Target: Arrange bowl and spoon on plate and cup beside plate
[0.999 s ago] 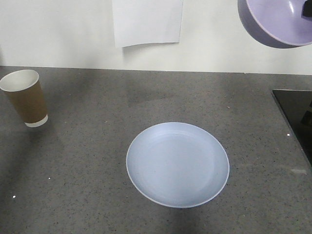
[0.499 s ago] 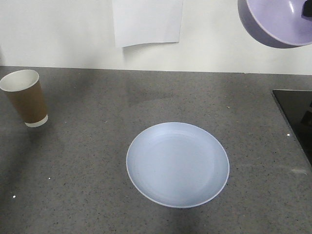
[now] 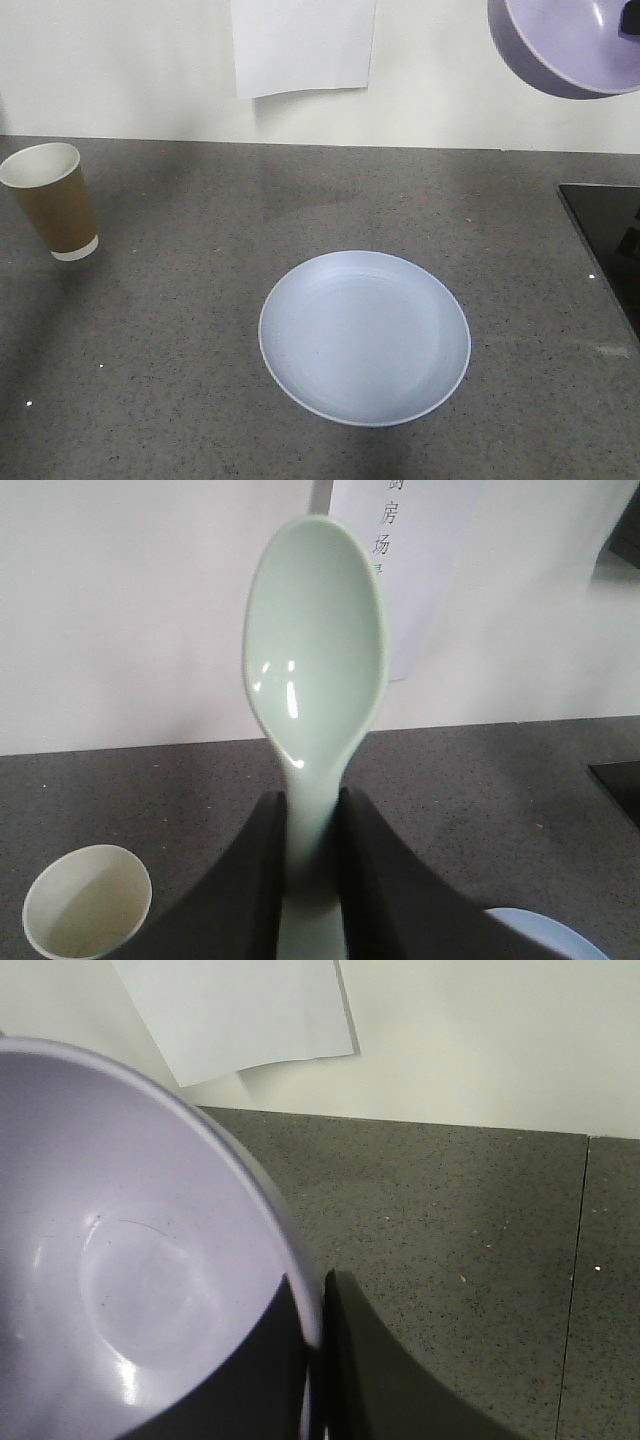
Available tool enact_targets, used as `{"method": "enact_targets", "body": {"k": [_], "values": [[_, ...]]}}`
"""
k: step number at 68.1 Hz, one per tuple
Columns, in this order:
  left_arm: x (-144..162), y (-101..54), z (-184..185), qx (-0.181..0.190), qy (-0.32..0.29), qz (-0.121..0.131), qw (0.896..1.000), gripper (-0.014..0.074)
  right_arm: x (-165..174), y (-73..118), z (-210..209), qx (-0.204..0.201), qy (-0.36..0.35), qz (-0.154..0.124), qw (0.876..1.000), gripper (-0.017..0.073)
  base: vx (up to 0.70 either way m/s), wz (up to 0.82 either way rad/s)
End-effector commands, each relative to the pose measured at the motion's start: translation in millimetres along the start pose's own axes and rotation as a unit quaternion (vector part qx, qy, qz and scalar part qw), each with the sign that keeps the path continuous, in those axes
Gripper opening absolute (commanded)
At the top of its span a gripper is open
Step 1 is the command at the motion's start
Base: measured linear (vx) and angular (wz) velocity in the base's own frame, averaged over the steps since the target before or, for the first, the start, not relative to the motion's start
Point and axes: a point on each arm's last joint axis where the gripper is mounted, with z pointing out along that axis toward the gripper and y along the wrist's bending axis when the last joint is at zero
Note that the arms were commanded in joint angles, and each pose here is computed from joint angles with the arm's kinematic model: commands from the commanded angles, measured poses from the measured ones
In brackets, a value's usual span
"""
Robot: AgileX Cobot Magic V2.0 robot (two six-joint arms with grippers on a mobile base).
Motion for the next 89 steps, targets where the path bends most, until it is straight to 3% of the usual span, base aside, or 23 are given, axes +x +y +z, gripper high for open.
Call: {"method": "enact_targets", "body": {"k": [1,64,74,89], "values": [[-11.4,-9.0,-15.3,0.010,-0.054,0.002,0.998,-0.0007,-10.5,10.8,-18.5,-0.006,-0.056,-0.010,0.998,-0.0010,0.00,0.00],[-11.4,-9.0,-15.3,0.010,-0.054,0.002,0.998,-0.0006,-10.5,10.8,-18.5,-0.006,-0.056,-0.010,0.998,-0.0010,0.00,0.00],[-18.3,-7.9,-16.4,0.004,-0.092,0.001,0.996,-0.0006,-10.6,10.8,-18.6,-0.006,-0.057,-0.010,0.998,-0.0010,0.00,0.00],[-18.6,-7.9,-16.4,0.004,-0.094,0.001,0.996,-0.0006,-10.6,10.7,-18.6,-0.005,-0.057,-0.010,0.998,-0.0010,0.00,0.00]]}}
